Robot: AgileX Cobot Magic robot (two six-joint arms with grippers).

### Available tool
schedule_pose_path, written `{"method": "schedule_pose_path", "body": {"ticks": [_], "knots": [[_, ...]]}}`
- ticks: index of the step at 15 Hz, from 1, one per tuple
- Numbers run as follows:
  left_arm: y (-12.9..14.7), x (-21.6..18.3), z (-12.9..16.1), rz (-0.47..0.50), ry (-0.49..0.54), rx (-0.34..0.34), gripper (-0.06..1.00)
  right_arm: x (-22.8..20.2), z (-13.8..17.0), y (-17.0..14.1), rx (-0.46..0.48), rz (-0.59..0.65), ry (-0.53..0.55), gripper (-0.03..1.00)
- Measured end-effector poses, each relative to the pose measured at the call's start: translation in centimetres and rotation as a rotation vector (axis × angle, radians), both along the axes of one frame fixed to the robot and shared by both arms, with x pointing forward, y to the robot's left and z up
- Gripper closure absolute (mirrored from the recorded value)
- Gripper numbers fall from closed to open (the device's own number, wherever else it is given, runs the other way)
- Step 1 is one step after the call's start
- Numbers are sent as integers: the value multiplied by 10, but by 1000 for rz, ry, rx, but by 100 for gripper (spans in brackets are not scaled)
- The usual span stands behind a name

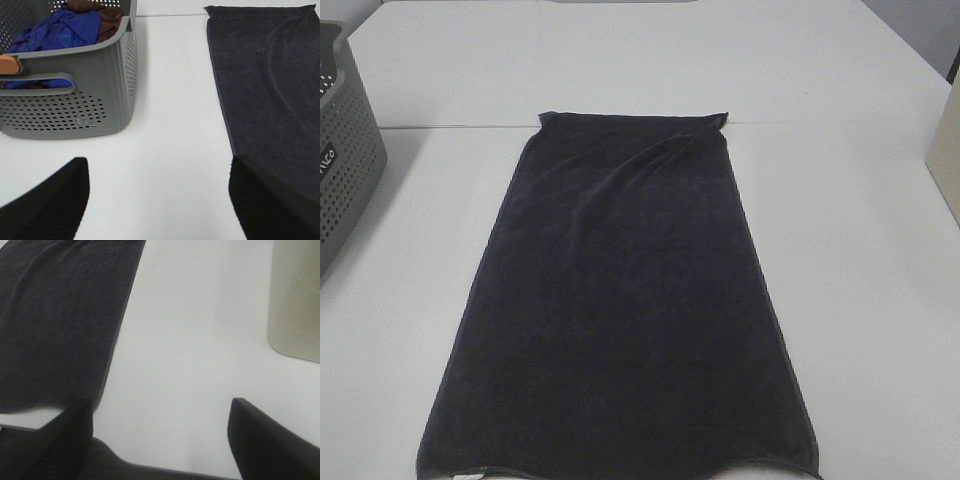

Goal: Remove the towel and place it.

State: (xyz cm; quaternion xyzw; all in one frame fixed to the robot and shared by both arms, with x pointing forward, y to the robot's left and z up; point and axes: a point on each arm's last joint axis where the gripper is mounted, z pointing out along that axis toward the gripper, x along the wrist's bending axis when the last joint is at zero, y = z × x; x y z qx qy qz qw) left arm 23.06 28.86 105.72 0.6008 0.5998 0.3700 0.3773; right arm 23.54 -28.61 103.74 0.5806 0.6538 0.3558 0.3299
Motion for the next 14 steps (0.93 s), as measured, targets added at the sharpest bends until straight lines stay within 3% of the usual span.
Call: {"method": "schedule_pose_path", "body": {"ticks": [14], "knots": [[0,0,0,1,0,-2,22,0,0,0,3,1,-1,23]]}}
